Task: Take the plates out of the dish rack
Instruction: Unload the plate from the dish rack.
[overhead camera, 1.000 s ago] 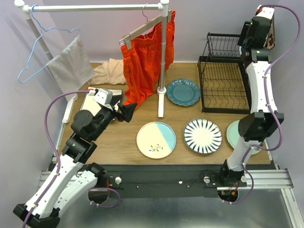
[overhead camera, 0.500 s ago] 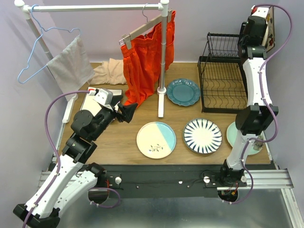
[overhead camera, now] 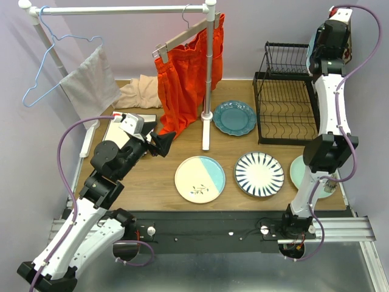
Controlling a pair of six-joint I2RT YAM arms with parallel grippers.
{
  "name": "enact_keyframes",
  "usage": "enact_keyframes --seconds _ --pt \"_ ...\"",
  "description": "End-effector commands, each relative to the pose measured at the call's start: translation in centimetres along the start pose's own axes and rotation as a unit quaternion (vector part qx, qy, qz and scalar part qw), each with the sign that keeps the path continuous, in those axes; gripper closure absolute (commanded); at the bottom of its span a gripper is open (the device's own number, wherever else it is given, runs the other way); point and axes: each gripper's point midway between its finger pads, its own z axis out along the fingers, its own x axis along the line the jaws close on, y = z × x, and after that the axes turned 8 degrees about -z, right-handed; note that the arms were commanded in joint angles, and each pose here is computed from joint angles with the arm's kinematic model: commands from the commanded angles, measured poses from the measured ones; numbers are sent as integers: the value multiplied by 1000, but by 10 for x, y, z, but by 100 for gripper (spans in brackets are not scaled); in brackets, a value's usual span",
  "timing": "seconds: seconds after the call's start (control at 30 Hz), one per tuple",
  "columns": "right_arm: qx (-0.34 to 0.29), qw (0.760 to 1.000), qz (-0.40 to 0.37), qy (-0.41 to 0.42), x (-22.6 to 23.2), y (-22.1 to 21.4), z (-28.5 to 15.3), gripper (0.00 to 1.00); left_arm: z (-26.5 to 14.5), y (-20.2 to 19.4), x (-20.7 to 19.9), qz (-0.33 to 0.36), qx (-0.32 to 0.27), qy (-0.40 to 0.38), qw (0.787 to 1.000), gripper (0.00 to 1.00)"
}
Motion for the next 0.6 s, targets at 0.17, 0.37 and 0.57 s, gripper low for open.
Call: enact_keyframes --seconds 0.17,0.37,0.57 --pt "7 1000 9 15 -4 -21 30 40 -3 6 -3 2 -7 -8 1000 13" --pt "7 1000 8 13 -6 -22 32 41 -2 5 -1 2 -6 -5 1000 13" --pt "-1 1000 8 -1 -16 -12 26 39 -1 4 -1 2 -4 -5 1000 13"
